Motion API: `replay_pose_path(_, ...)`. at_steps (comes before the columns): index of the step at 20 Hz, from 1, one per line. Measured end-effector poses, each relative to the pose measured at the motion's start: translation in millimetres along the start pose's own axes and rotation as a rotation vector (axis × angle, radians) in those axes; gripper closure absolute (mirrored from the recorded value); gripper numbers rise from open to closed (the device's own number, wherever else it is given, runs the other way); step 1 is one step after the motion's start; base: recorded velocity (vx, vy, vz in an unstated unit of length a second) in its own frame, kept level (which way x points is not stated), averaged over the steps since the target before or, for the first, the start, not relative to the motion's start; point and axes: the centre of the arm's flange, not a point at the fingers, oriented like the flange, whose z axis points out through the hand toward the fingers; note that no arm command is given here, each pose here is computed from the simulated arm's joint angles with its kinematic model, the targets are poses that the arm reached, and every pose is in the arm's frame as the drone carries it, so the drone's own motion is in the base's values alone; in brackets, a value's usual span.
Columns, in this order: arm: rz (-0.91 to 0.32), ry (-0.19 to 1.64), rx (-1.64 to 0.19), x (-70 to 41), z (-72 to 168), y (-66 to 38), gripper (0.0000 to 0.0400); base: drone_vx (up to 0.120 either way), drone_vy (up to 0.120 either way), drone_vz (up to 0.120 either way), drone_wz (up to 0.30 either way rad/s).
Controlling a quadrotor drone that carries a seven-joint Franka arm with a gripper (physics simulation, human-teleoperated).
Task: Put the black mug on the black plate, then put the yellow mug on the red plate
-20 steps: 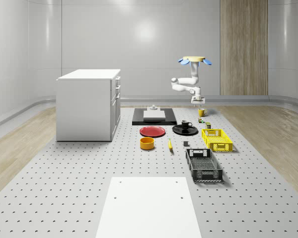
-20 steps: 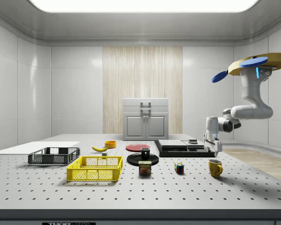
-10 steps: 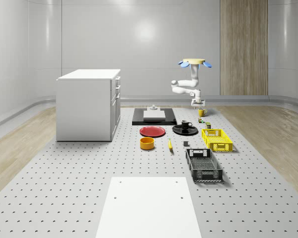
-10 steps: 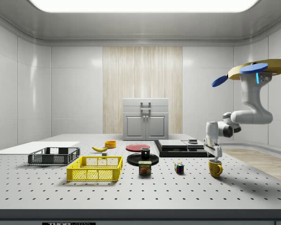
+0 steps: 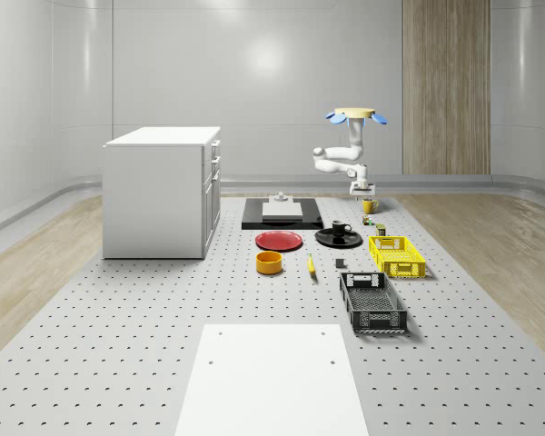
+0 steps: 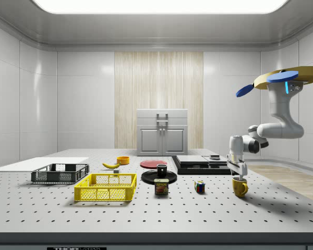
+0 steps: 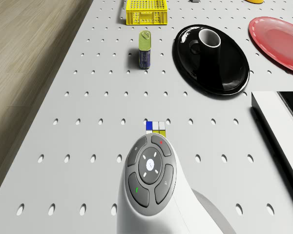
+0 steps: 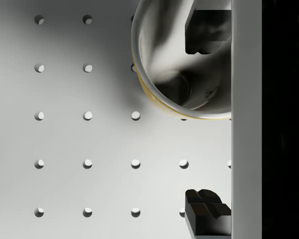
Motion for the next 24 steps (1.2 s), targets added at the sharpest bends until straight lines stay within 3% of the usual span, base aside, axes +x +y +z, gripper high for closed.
replay_pose_path(13,0.000,0.000,0.000,0.5,5.1,-0.5,0.0000,0.000,0.000,0.000,0.000)
replay_pose_path(18,0.000,0.000,0.000,6.4,8.3,-6.4,0.0000,0.000,0.000,0.000,0.000)
replay_pose_path(24,0.000,0.000,0.000,6.0,9.6,-11.9,0.0000,0.000,0.000,0.000,0.000)
